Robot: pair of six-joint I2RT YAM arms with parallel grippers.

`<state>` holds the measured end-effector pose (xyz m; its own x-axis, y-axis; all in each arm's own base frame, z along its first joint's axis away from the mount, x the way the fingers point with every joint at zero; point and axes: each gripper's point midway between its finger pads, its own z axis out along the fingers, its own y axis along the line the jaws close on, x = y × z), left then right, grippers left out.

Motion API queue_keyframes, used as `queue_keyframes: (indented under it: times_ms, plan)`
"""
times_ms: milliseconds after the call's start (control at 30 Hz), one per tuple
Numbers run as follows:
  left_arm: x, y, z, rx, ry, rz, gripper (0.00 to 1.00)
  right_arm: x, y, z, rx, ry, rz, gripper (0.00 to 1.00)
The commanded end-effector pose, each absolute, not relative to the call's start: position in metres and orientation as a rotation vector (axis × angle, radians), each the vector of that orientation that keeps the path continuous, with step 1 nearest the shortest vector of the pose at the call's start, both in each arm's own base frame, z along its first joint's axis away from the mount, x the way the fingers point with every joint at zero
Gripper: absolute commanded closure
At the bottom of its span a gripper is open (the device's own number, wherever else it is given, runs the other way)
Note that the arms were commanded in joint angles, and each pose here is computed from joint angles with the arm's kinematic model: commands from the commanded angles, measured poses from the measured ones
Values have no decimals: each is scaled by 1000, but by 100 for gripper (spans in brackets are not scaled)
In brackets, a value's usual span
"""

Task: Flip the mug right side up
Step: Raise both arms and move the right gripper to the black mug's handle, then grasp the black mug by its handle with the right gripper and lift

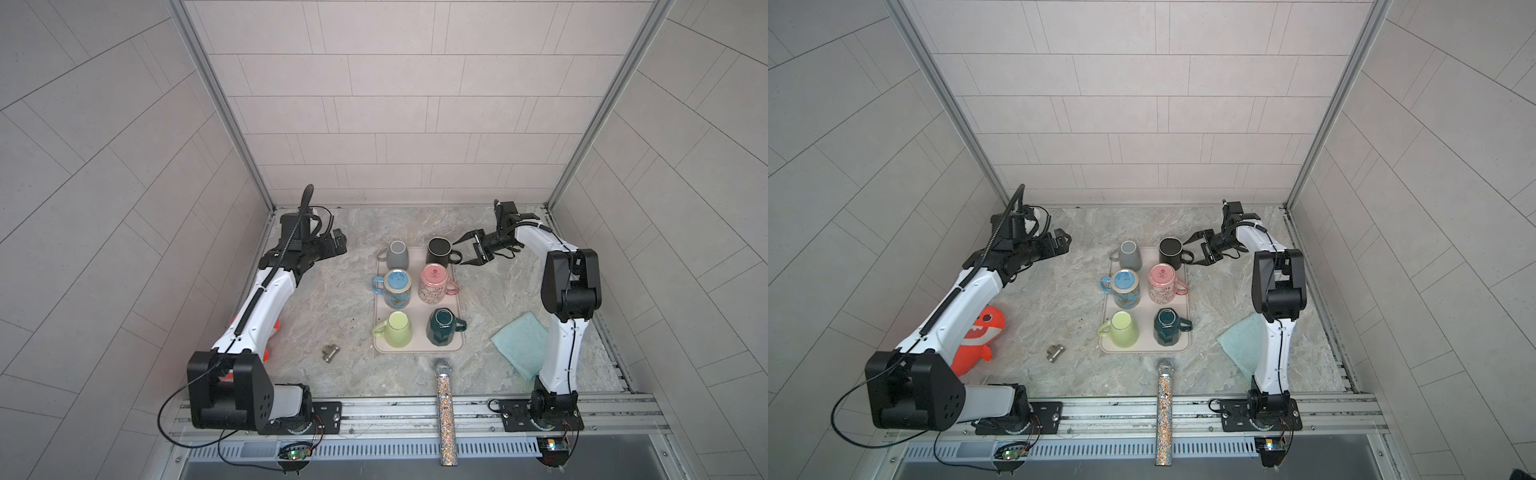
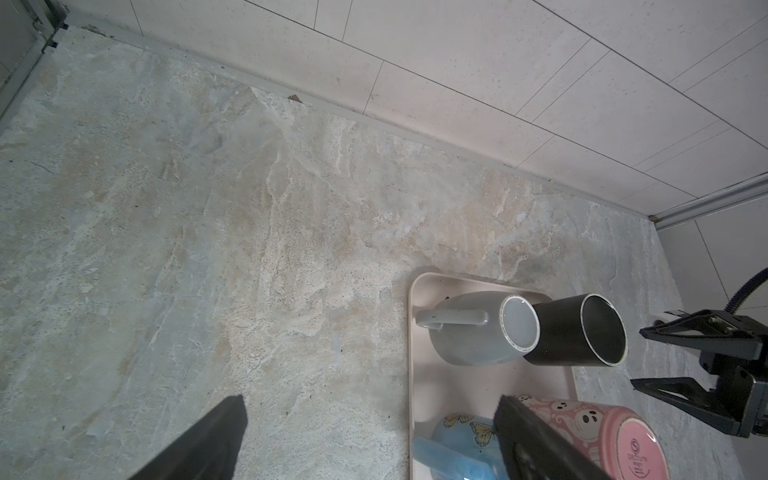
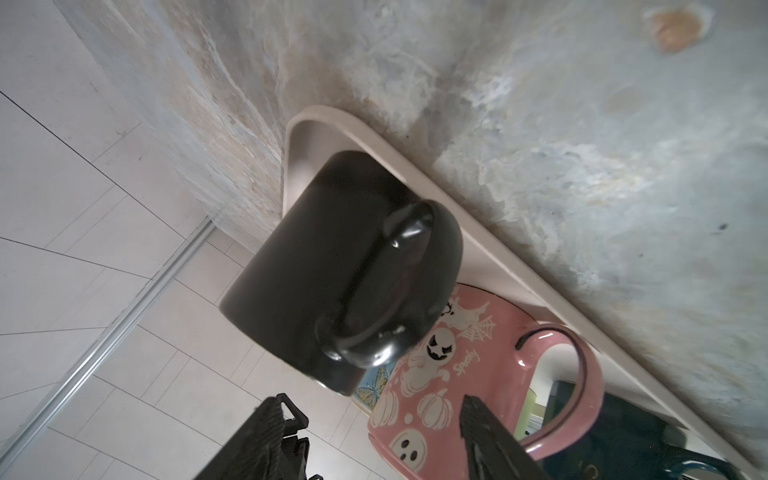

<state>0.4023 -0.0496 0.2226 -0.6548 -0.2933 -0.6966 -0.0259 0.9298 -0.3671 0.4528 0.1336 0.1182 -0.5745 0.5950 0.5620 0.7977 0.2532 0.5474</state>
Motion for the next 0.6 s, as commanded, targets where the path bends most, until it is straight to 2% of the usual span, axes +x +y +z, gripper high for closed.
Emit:
queue_keyframes:
  times_ms: [0, 400, 567]
  plan:
    - [405, -48, 233, -211, 2243, -402, 0, 464, 135, 112, -1388, -2202, -1238, 31]
    - [402, -46, 234, -212, 2243, -384, 0, 470, 133, 85, -1465, -2143, -1195, 35]
    - [401, -44, 234, -214, 2246, -373, 0, 468, 133, 77, -1477, -2126, -1173, 45]
